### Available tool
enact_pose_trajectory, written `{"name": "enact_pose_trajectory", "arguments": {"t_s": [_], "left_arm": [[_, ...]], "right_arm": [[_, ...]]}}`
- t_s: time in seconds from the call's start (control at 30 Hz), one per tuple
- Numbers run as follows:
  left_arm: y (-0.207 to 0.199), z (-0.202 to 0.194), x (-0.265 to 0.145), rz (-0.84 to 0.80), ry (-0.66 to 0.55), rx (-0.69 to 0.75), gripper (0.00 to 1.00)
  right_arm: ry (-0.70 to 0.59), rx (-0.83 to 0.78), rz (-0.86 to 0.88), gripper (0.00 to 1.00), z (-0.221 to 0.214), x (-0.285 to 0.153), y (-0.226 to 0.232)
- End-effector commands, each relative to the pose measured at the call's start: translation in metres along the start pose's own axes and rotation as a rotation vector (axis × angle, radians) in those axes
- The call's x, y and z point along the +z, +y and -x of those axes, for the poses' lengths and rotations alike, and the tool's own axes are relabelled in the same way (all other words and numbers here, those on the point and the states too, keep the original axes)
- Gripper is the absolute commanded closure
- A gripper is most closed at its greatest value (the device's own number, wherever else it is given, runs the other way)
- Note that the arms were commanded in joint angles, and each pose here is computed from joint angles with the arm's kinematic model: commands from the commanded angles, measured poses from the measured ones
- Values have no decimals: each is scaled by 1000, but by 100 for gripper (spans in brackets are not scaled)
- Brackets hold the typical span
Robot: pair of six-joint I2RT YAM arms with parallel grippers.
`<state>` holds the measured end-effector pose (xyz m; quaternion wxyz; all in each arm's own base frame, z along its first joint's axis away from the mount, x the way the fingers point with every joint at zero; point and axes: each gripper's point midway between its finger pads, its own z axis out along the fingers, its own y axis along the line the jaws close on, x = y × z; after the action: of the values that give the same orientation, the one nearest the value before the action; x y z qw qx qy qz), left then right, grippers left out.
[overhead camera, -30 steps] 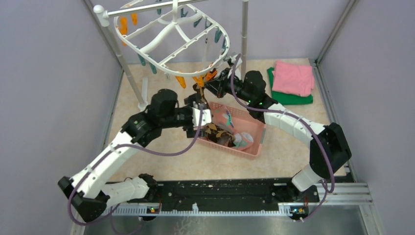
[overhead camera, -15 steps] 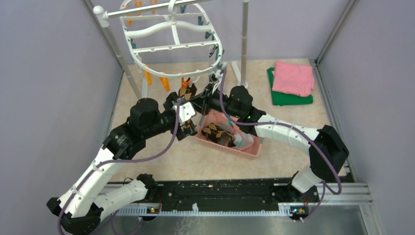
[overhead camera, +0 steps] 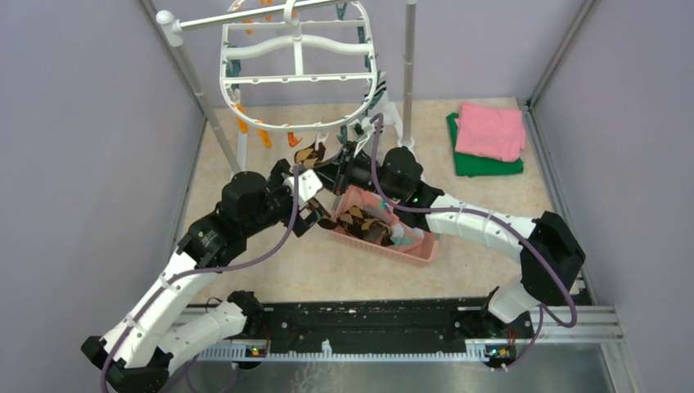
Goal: Remove the socks clipped to the hanger
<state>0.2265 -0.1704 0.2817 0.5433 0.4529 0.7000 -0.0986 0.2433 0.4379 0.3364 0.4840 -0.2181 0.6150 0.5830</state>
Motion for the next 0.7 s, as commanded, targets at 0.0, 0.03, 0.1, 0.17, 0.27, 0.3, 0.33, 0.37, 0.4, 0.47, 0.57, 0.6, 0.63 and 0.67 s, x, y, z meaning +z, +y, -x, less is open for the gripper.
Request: {"name": "enact_pose_trajectory", "arguments": {"t_s": [0.0,0.03,0.1,0.17,0.27,0.3,0.33,0.37,0.4,0.47,0.57,0.6,0.63,0.67], "left_arm": [[1,20,6,-17,-95,-103,2],[1,20,8,-26,-99,-125,1],[3,18,13,-47,-103,-168,1],[6,14,17,-55,-95,-193,2],[12,6,20,-51,-84,-195,6],[13,5,21,-44,-84,-194,7],[14,3,21,-37,-84,-193,8],[15,3,22,-29,-88,-193,10],[16,3,22,-22,-92,-194,12],[17,3,20,-14,-95,-194,19],[18,2,19,-6,-98,-182,34],[17,1,19,-6,-98,-174,42],[17,0,17,0,-100,-168,49],[18,-2,17,6,-99,-163,56]], "right_arm": [[-75,27,104,100,28,6,32],[-79,33,113,100,30,5,35],[-81,47,126,100,31,6,38],[-78,54,135,100,33,6,41],[-74,61,128,100,33,7,40],[-72,62,126,100,33,8,40],[-68,64,123,100,31,8,39],[-61,66,117,100,29,10,37],[-57,67,113,100,28,10,36],[-57,63,91,100,28,11,32],[-52,59,51,100,25,11,24],[-51,61,38,100,25,11,22],[-47,65,19,100,24,11,18],[-45,71,2,100,23,11,15]]}}
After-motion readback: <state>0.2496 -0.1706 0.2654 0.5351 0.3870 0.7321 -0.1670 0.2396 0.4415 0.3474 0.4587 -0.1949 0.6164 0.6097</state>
